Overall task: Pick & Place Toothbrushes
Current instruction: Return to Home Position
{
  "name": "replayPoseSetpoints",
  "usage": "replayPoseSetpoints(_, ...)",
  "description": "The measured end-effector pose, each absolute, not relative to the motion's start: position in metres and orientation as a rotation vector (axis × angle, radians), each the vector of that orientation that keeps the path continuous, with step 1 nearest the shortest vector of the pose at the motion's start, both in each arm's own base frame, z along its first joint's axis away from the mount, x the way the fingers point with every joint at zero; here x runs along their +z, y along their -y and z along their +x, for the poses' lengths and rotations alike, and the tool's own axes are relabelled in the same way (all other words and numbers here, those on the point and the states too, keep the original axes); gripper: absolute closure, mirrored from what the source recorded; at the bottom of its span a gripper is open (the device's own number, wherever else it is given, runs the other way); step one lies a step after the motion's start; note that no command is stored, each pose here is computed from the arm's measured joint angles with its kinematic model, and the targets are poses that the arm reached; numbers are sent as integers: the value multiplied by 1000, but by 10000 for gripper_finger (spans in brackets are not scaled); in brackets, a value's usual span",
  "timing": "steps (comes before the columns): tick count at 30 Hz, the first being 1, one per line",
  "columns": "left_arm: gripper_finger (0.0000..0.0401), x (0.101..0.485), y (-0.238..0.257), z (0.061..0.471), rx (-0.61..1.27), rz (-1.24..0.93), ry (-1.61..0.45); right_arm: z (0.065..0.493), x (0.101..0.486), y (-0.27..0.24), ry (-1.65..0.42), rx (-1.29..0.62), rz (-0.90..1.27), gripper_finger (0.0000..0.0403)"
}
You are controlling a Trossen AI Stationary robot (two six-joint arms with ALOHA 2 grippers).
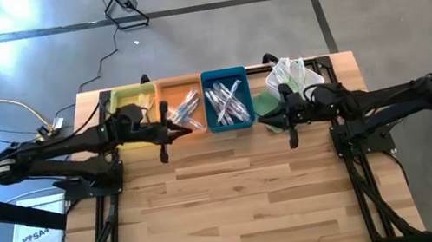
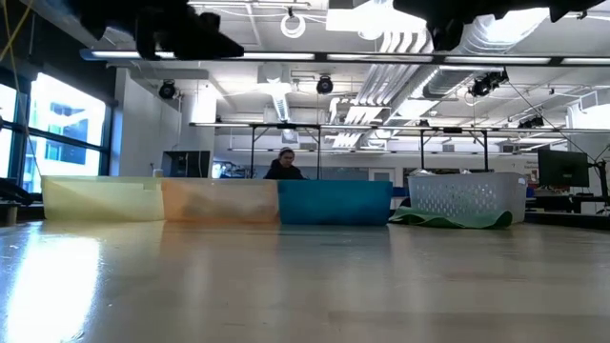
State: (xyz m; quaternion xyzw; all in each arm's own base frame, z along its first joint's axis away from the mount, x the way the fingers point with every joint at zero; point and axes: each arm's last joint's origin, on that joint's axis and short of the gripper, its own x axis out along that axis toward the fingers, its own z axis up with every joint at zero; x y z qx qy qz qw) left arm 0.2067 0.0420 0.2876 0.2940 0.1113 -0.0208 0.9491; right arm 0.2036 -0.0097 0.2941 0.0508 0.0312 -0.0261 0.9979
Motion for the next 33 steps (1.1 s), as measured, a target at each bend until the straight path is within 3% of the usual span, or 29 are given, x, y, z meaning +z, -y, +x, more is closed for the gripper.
replayPoseSetpoints(7, 400, 255, -35, 178, 2, 571, -107, 195, 297, 9, -74, -93, 104, 401)
replayPoseSetpoints(20, 400, 232, -26, 124, 134, 594, 3, 191, 295, 2, -95, -149, 91, 401)
replayPoseSetpoints(33, 400, 216, -23, 96, 259, 580, 32, 182, 297, 2, -109, -151, 93, 401)
